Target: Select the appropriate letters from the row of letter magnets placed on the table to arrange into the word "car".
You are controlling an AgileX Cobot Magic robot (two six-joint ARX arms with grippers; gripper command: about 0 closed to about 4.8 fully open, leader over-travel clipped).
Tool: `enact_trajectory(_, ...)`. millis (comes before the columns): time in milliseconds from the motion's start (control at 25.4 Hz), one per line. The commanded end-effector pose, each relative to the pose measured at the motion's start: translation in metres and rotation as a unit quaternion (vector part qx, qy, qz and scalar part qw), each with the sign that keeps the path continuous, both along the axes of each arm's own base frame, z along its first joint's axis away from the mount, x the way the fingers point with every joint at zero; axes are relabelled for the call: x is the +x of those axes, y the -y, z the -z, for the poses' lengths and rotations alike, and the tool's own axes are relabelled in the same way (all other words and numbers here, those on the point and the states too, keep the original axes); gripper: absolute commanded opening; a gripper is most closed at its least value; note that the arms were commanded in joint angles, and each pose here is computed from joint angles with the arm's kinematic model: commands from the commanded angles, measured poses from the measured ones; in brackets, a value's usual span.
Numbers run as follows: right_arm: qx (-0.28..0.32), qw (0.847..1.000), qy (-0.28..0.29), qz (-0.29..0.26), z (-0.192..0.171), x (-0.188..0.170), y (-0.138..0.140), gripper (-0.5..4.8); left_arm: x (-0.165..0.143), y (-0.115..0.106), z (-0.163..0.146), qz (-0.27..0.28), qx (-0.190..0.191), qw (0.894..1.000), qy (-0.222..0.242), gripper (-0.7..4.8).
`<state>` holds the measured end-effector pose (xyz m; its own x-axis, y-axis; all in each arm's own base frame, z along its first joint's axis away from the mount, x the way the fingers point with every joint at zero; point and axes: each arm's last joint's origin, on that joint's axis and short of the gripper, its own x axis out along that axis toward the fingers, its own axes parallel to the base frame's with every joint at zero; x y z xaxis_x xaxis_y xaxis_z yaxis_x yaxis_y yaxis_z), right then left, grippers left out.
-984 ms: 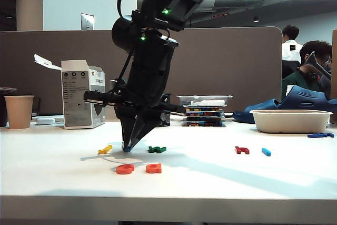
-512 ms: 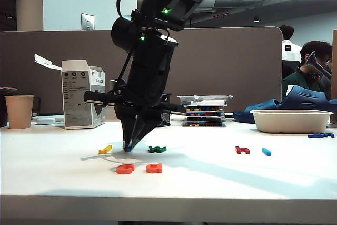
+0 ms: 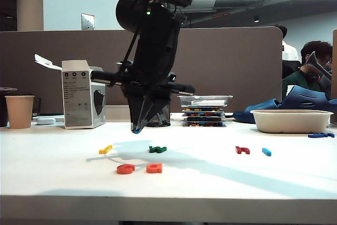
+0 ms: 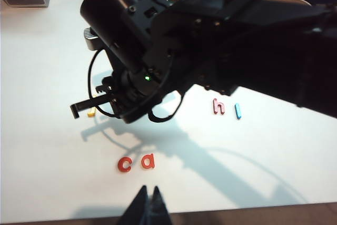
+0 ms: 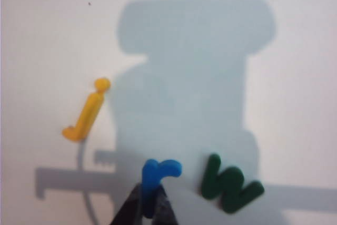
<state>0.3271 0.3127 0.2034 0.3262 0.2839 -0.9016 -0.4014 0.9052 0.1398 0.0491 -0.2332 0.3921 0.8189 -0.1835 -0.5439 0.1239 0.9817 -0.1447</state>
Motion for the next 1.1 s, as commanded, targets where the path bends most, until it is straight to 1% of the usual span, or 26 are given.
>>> enact_trajectory(39,-0.008,1.000,-0.013,0.009,-0.009,-0.006,0.004,-0.09,0.000,0.000,-0.001,-0.001,-0.004,1.000,0.002,-0.05)
enact_trajectory(79,-0.010,1.000,-0.020,0.009,-0.012,-0.009,0.006,-0.09,0.000,0.000,-0.001,-0.001,-0.004,1.000,0.002,-0.05)
enact_trajectory(394,-0.001,0.999,-0.024,0.025,-0.031,-0.017,0.011,-0.08,0.000,0.000,-0.001,-0.001,-0.004,1.000,0.002,-0.05)
enact_trajectory(669,-0.020,0.998,-0.043,0.028,-0.035,-0.024,0.019,-0.08,0.000,0.000,-0.001,0.000,-0.004,1.000,0.002,-0.05)
enact_trajectory(827,-0.025,0.998,-0.051,0.034,-0.031,-0.031,0.026,-0.07,0.000,0.000,-0.001,-0.001,-0.004,1.000,0.002,-0.05)
enact_trajectory(984,-0.020,0.997,-0.056,0.049,-0.017,-0.049,0.047,-0.07,0.000,0.000,-0.001,-0.001,-0.004,1.000,0.002,-0.05)
enact_trajectory(1102,-0.023,0.996,-0.070,0.048,-0.005,-0.057,0.055,-0.07,0.000,0.000,-0.001,-0.001,-0.004,1.000,0.002,-0.05)
